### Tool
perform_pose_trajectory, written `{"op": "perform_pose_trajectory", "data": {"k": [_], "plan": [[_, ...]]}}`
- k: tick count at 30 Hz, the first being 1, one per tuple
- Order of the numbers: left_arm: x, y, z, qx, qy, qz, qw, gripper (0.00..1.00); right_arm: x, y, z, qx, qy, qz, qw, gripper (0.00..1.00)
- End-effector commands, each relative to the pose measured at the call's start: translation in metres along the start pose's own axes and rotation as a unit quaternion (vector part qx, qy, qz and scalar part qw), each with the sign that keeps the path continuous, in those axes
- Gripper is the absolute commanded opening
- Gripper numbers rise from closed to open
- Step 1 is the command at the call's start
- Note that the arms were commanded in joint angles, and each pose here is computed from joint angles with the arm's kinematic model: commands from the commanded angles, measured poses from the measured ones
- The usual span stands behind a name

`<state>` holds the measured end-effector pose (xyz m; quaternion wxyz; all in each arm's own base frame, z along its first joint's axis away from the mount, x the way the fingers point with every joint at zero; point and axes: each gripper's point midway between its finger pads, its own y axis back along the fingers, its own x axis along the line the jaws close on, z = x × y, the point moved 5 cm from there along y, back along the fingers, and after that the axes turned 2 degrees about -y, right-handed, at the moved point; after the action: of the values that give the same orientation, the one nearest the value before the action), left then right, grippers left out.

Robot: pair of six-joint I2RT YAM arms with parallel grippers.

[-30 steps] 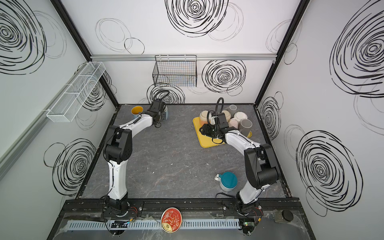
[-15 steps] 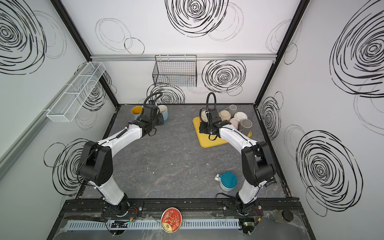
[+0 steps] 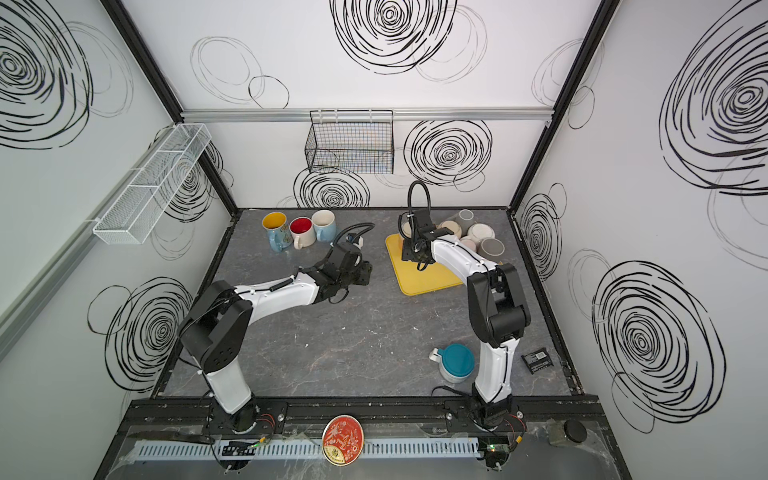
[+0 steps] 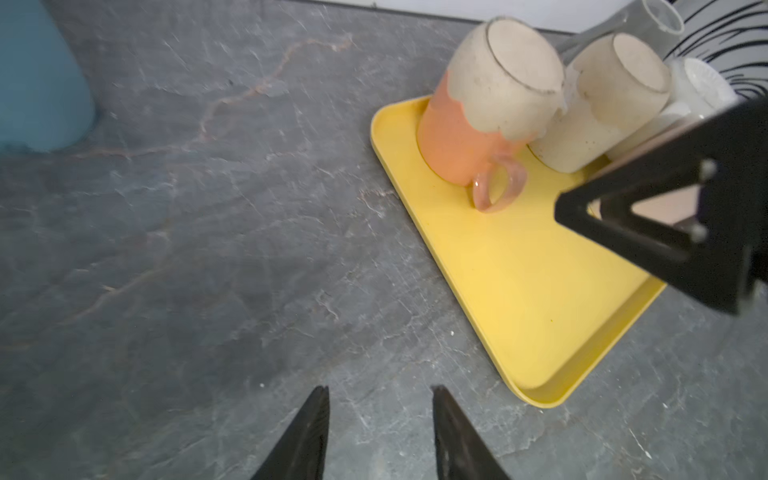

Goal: Turn the mug right side up
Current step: 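Release and withdraw the left gripper while the right moves over the pink mug, then lower the right gripper onto the pink-and-cream mug and grasp it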

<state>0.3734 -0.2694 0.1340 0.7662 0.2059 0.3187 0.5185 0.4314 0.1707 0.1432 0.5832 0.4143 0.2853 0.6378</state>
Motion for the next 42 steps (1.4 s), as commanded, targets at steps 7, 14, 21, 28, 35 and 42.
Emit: {"op": "perform_pose_trajectory", "data": {"k": [7, 14, 21, 28, 35, 42], "plan": [[-0.026, 0.001, -0.009, -0.012, 0.023, -0.047, 0.999, 0.44, -0.002, -0.034, 0.014, 0.01, -0.004, -0.014, 1.0, 0.56], [-0.023, 0.004, -0.018, -0.007, 0.027, -0.049, 0.998, 0.45, -0.004, -0.049, 0.019, 0.005, 0.012, -0.034, 0.999, 0.54], [-0.022, 0.004, -0.021, -0.005, 0.029, -0.049, 0.998, 0.45, -0.008, -0.046, 0.021, 0.007, 0.031, -0.052, 0.998, 0.48], [-0.022, 0.004, -0.022, -0.004, 0.029, -0.048, 0.998, 0.45, -0.011, -0.042, 0.022, 0.003, 0.044, -0.057, 0.997, 0.35], [-0.023, 0.005, -0.024, -0.003, 0.027, -0.048, 0.998, 0.46, -0.012, -0.046, 0.021, 0.01, 0.042, -0.05, 0.998, 0.3], [-0.022, 0.005, -0.027, 0.005, 0.028, -0.049, 0.998, 0.47, -0.011, -0.034, 0.011, 0.009, 0.049, -0.039, 0.998, 0.21]]}}
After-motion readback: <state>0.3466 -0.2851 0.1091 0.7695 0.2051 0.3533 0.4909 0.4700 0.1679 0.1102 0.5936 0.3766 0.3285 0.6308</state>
